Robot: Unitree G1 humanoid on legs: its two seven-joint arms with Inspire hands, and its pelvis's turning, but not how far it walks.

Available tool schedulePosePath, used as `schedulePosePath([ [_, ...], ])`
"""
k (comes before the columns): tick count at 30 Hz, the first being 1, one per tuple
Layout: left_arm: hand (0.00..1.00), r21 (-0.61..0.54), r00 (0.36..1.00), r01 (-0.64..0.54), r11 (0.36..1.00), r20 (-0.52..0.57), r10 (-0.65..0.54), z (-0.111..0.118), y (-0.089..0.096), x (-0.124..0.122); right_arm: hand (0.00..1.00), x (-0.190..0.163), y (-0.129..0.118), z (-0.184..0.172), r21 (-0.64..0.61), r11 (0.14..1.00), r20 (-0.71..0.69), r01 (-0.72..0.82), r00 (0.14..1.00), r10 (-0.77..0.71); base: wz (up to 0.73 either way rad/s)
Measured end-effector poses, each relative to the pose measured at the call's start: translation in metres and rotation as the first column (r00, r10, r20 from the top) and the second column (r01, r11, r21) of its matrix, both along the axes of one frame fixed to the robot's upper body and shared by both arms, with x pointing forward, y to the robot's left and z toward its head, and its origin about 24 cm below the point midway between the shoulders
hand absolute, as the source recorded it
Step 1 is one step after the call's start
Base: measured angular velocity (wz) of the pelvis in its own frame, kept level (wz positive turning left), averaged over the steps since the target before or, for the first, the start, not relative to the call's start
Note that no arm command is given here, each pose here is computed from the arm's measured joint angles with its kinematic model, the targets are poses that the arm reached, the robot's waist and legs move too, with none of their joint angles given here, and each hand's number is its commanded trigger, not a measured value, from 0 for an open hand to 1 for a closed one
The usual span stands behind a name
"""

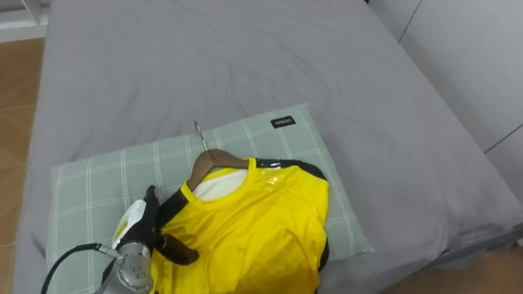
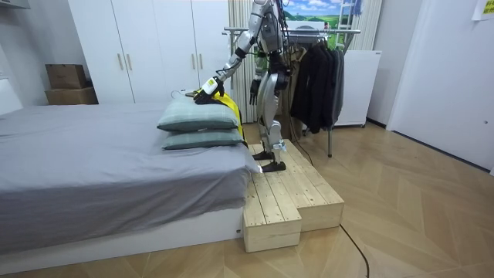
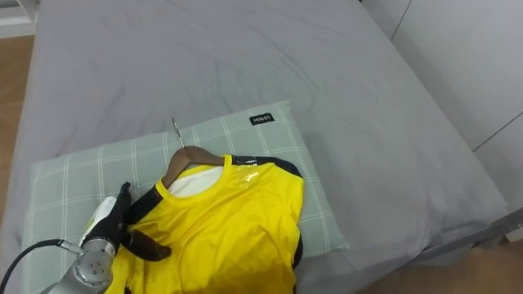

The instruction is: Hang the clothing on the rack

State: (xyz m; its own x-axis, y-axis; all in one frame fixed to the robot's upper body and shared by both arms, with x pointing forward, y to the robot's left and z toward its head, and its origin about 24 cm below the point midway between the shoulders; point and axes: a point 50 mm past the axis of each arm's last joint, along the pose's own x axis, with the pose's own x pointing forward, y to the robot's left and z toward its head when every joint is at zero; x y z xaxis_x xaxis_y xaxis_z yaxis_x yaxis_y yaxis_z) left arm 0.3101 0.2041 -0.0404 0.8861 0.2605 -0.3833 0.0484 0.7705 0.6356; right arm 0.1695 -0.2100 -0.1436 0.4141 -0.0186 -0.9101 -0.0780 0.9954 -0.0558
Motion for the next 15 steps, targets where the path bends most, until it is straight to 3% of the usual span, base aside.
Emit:
schedulePosePath([
  [3, 0.0, -0.003, 1.0, 0.0, 1.0, 0.007, 0.0, -0.0001, -0.0023, 0.0001, 0.0, 0.0007, 0.0003, 0.0003, 0.002, 1.0, 0.002, -0.003, 1.0, 0.003, 0.0],
  [5, 0.29, -0.002, 1.0, -0.001, 1.0, 0.014, 0.001, 0.0003, -0.0024, 0.0003, 0.0, 0.0012, 0.0004, 0.0005, 0.002, 1.0, 0.003, -0.004, 1.0, 0.004, 0.0],
  [6, 0.38, -0.005, 1.0, -0.003, 1.0, 0.019, 0.003, 0.0008, -0.0024, 0.0005, 0.0, 0.0017, 0.0008, 0.0006, 0.003, 1.0, 0.006, -0.005, 1.0, 0.005, 0.0],
  [9, 0.52, -0.015, 1.0, -0.014, 1.0, 0.024, 0.014, 0.0005, -0.0025, 0.0002, 0.0, 0.0017, 0.0016, 0.0005, 0.003, 1.0, 0.006, -0.015, 1.0, 0.015, 0.0],
  [15, 0.6, 0.009, 0.996, -0.065, 0.998, 0.057, 0.064, 0.0039, 0.0066, 0.0003, 0.0, 0.0017, 0.0016, 0.0005, -0.001, 1.0, 0.005, -0.022, 1.0, 0.022, 0.0],
])
